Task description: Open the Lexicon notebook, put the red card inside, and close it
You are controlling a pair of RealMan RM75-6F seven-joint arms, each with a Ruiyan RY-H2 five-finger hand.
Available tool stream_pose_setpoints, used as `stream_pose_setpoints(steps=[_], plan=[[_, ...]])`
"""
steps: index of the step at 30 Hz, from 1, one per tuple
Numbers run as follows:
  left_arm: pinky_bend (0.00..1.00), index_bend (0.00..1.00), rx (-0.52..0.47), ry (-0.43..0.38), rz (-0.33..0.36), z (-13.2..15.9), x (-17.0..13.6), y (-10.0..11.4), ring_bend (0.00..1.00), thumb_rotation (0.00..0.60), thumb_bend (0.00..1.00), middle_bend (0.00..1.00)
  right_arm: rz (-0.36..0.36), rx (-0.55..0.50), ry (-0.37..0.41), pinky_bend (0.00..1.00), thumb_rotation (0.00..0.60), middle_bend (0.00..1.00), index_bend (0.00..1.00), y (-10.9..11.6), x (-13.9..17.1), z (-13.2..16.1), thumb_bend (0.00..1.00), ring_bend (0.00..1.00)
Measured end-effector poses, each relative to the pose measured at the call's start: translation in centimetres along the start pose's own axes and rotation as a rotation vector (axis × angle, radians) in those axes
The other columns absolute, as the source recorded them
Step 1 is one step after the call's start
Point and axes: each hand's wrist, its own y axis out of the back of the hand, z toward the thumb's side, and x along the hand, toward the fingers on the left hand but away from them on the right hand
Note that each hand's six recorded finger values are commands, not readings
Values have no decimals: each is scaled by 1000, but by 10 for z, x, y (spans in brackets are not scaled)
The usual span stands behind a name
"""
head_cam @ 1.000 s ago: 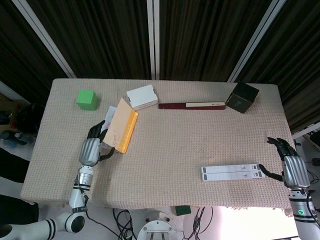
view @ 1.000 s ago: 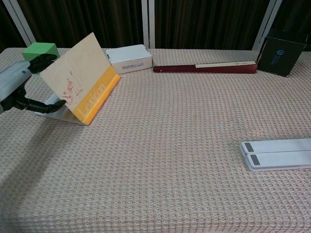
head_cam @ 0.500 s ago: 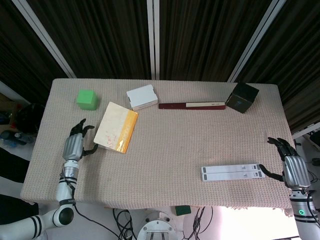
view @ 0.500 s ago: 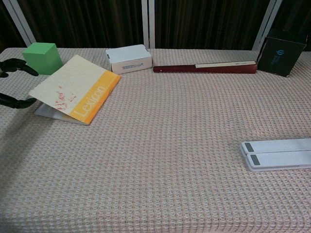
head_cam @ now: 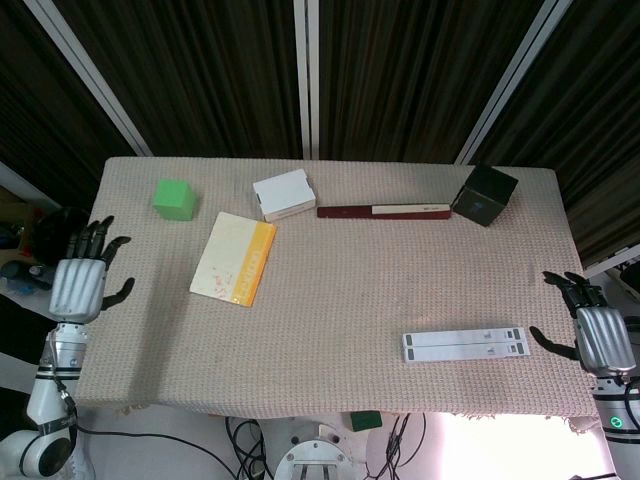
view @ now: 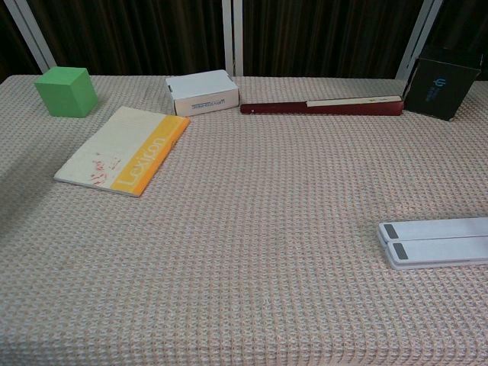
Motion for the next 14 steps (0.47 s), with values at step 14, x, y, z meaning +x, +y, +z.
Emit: stream_pose_setpoints(steps=[14], plan=[[34,250,59,17,-139,-50,-92,14,0,600,228,32,23,28,11,138,600,198,176,7,16,-5,176,50]])
